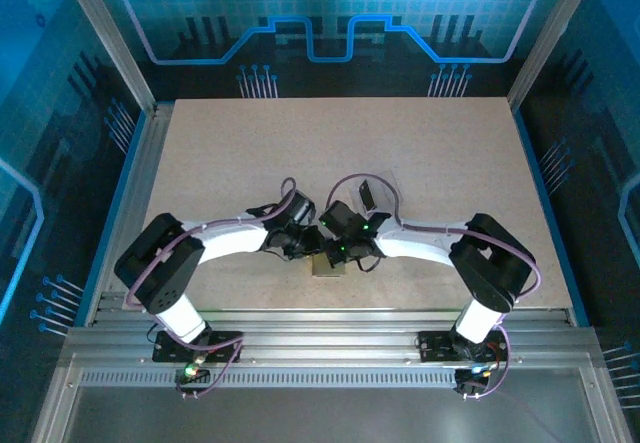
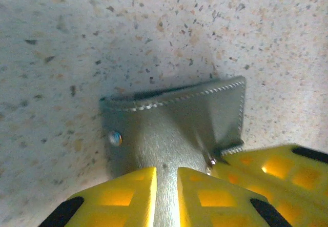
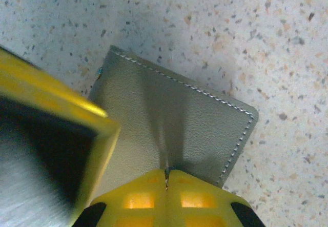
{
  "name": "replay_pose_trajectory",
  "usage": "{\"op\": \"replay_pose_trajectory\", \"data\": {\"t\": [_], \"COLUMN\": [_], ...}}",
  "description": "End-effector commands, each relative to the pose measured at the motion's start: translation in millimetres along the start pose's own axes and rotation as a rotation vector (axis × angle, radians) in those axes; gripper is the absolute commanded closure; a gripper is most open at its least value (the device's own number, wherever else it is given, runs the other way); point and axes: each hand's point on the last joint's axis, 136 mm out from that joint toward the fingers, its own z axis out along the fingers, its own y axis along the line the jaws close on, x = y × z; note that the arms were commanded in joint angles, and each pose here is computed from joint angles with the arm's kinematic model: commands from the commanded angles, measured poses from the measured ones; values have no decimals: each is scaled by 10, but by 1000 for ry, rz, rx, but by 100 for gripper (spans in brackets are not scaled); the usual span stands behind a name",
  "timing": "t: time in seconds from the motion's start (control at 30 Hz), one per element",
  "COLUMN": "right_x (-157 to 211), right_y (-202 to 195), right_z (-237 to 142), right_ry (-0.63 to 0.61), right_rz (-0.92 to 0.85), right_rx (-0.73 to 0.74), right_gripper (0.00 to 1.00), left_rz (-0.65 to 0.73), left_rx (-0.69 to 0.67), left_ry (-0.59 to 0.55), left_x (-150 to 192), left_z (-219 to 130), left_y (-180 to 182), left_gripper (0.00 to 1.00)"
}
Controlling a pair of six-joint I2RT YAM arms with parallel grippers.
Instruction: Put the credit cards into the card holder
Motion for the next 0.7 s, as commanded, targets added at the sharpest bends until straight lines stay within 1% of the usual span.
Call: {"op": "replay_pose_trajectory", "data": {"t": [0.0, 0.1, 0.13, 0.23, 0.37, 0.5, 0.53, 0.6, 0.67], "right_x": [143, 78, 157, 165, 245, 360, 390, 421, 436], "right_y": [-6, -30, -96, -251, -482, -666, -732, -848, -967], "right_z": [-20, -79, -70, -128, -125, -52, -47, -79, -192], "right_ry": [49, 24, 36, 13, -17, -36, -43, -79, -127], "right_rz": [42, 72, 84, 141, 249, 346, 379, 428, 454], "right_rx": [-64, -103, -101, -103, -111, -77, -47, 5, 82], "right_gripper": [100, 100, 100, 100, 100, 100, 98, 89, 71], "left_rz": [9, -11, -17, -40, -75, -91, -93, -84, -79], "left_rx": [-20, -86, -112, -159, -161, -125, -109, -99, -96], "left_ry": [11, 30, 39, 52, 61, 72, 73, 76, 74], "left_x": [18, 121, 170, 293, 412, 479, 486, 510, 522], "left_z": [146, 277, 319, 399, 474, 534, 545, 560, 565], "left_y": [-38, 152, 233, 444, 602, 574, 536, 466, 423], "left_gripper": [81, 84, 84, 85, 85, 85, 85, 85, 85]}}
